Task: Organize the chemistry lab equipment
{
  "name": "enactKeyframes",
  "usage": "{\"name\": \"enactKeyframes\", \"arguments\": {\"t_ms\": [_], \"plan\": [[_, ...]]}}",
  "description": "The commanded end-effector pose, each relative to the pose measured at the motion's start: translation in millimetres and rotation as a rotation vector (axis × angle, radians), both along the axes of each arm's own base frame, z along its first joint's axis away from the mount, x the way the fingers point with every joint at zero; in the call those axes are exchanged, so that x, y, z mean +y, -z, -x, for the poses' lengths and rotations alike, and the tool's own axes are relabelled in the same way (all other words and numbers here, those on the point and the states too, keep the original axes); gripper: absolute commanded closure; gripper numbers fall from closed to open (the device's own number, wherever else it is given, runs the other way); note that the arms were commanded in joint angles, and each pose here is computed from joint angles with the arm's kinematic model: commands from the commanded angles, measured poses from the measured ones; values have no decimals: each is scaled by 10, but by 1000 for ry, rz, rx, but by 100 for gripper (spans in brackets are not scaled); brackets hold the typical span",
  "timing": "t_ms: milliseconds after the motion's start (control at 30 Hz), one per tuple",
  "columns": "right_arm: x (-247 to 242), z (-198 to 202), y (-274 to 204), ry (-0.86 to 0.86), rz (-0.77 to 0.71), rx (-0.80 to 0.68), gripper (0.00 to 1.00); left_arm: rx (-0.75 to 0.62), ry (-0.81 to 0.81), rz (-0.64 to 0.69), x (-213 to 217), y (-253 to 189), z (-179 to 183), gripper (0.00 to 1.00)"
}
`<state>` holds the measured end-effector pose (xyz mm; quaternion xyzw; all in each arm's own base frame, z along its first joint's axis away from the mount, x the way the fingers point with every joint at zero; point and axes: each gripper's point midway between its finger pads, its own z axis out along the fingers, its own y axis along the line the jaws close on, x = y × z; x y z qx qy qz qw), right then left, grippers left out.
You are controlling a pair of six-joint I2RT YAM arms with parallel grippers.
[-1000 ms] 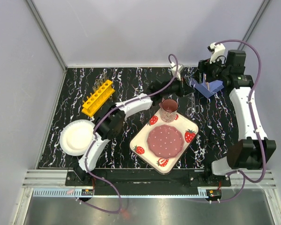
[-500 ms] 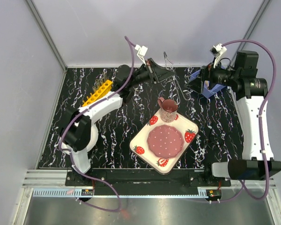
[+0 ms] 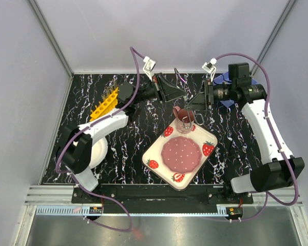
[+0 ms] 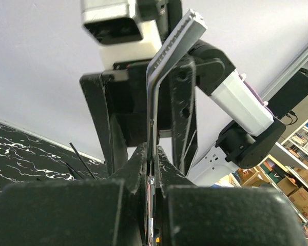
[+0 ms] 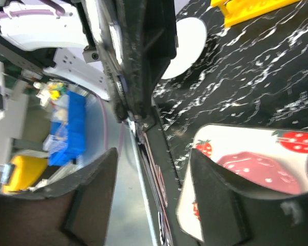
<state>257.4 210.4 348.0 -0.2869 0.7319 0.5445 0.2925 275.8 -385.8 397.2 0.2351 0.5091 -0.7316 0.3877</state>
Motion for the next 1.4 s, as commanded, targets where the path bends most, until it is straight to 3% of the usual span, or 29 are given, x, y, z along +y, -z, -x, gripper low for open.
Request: {"name": "enactKeyframes", "arguments": {"t_ms": [0,200,267,300,400,433,500,533,600,733,800,933,1033,1167,1367], "plan": [[95,162,-49,-59,-62,36,45,-107,-1,94,130,-351,159,100],[102,179,-16,-70,-75,50,86,-86,-13,109,136,-355,130,100],[107,186,-59,-78,-85,43,92,-82,-23,110,146,-352,127,95],[108,188,-82,-76,-89,36,94,-71,-42,111,156,-330,96,85],[97,195,-110,-65,-86,15,97,-51,-82,104,211,-336,48,68],[78,164,-99,-44,-77,7,97,-33,-106,97,252,-324,-10,50],[31,134,-99,-16,-68,-10,98,-8,-165,78,358,-323,-77,37],[-20,87,-92,13,-61,-15,98,-1,-211,68,461,-319,-169,13],[-204,-62,-84,99,-48,-26,98,27,-301,19,646,-255,-252,1],[-696,-542,107,365,58,-50,98,56,-502,-104,1238,-53,-483,1],[-960,-781,266,483,131,-52,98,101,-586,-216,1480,263,-559,1],[-1557,-1267,602,718,269,2,98,149,-797,-359,2279,494,-567,1],[-1933,-1582,783,822,292,79,98,194,-906,-449,2750,737,-512,1],[-2373,-2002,1040,941,310,183,97,168,-968,-534,3006,893,-261,1],[-2630,-2373,1348,991,347,276,96,179,-1010,-634,3101,1299,-55,1]]}}
